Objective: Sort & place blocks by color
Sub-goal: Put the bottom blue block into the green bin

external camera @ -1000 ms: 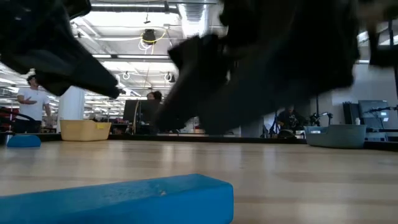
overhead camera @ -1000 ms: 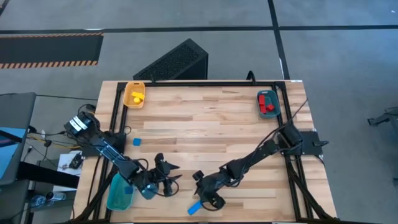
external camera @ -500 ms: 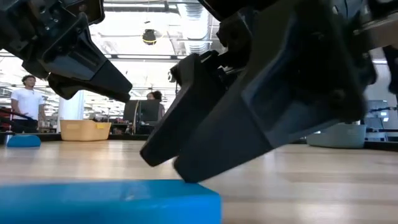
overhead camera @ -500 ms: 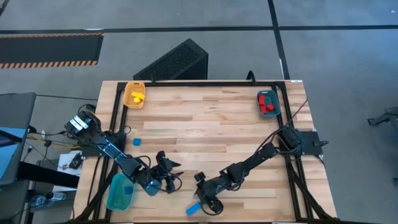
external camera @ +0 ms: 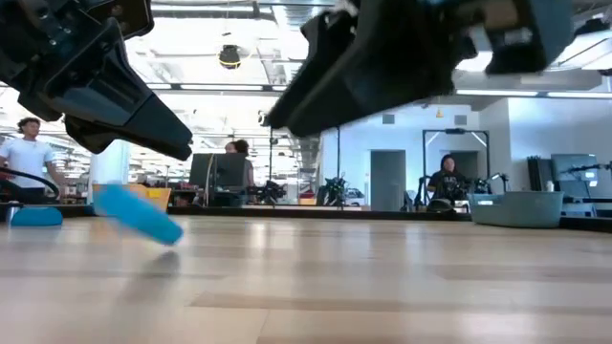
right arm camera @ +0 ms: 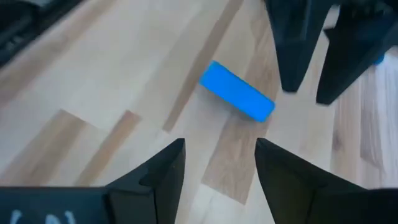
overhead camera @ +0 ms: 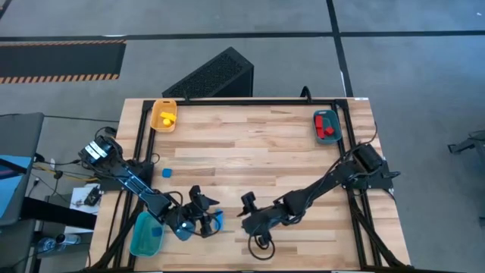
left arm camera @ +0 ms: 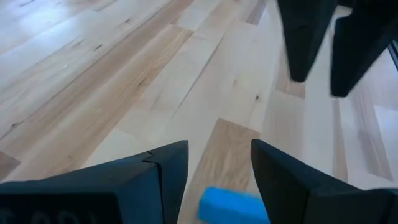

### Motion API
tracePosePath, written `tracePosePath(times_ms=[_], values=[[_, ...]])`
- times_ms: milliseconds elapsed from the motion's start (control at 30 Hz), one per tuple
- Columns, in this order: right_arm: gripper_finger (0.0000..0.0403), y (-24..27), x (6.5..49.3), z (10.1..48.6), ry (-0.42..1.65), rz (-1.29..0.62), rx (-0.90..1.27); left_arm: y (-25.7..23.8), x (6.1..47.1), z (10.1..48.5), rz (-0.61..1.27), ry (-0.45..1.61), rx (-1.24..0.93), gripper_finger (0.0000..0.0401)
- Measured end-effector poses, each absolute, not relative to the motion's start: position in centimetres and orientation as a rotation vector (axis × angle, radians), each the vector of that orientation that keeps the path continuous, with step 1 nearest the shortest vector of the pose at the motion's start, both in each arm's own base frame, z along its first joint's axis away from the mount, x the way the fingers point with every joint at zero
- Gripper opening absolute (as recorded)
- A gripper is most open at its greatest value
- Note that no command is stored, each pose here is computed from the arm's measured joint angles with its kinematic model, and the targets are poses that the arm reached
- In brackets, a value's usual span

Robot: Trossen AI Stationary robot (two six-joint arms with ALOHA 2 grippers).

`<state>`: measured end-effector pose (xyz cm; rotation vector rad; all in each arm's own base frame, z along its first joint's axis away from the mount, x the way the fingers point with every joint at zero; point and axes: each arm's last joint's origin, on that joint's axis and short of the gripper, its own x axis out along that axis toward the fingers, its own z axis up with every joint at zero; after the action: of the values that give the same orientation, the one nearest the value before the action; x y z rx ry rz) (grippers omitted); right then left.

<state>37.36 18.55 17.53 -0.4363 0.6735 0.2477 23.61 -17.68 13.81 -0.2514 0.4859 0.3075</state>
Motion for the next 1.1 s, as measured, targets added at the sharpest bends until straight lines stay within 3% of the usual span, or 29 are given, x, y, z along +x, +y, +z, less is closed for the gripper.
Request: tracePosePath(times_ms=[300,500,833,1100], values=[[0.0215,18.4,39.0,16.6,0.589,0.231,-0.276,-17.7,23.6,13.8,0.311,0.487,-0.272,0.0161],[0.0213,17.9,40.5,15.1,0.509,0.207,-0.236,-17.5,23.1,13.1,0.297,0.593,-0.332,0.0161],[0.0212,14.3,44.1,10.9,0.298,0.101,-0.138,-15.4,19.8,13.4,0.609,0.668,-0.485,0.016],[0.0212,12.3,46.7,9.5,0.371,0.148,-0.122,-16.2,18.4,13.5,0.622,0.619,-0.491,0.0142]])
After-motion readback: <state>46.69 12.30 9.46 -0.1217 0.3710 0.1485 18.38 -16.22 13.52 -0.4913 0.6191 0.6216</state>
